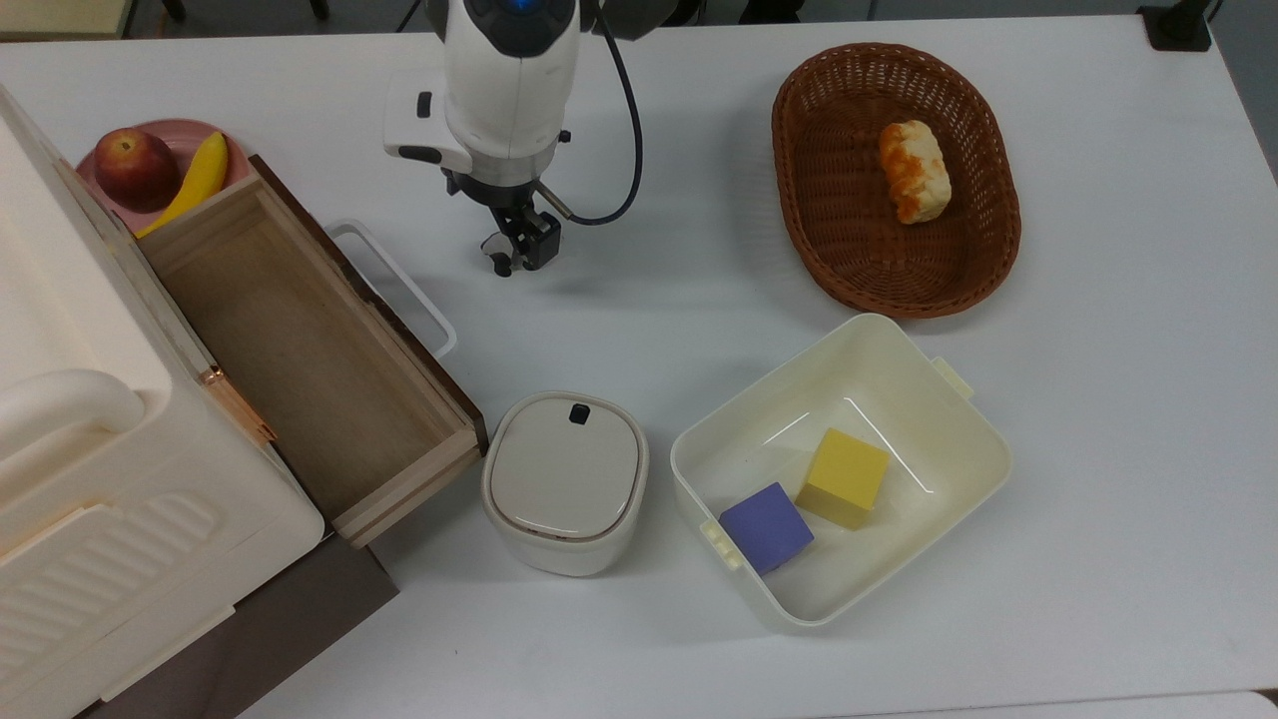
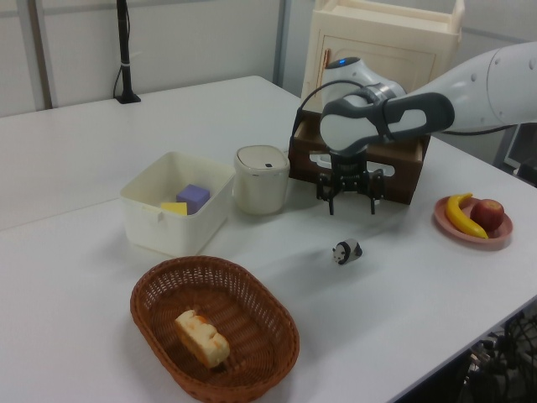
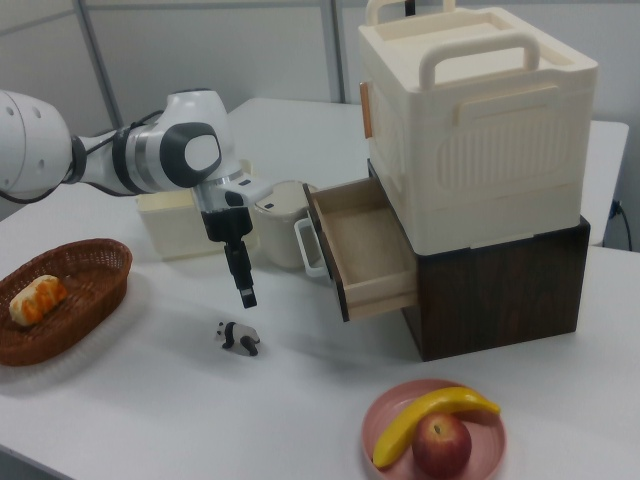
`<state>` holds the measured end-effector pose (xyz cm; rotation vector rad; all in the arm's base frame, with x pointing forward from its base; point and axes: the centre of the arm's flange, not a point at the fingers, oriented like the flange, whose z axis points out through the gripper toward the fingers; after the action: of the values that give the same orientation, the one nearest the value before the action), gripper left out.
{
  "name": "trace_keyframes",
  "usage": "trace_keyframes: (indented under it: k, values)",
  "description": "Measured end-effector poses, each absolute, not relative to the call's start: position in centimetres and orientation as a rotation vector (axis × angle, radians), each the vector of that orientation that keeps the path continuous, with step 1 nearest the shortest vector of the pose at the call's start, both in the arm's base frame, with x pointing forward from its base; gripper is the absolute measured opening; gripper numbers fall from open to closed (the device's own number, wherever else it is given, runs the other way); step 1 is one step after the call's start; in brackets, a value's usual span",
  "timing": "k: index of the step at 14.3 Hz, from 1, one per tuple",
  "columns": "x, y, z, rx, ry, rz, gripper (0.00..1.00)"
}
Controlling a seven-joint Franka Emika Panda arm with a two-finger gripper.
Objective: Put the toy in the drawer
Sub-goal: 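Descend onto the panda toy and close the gripper on it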
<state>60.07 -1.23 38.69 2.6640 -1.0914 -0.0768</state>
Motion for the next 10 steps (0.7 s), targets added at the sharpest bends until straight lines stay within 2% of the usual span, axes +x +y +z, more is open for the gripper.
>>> trace_keyframes:
  k: [5, 8, 10]
  values:
    - [59.2, -0.2, 36.7, 2.752, -0.648, -0.156, 1.00]
    - [58.9, 0.0, 36.4, 2.832, -0.222, -0.242, 1.00]
    - [58.9, 0.0, 36.7, 2.863, -0.156, -0.257, 1.00]
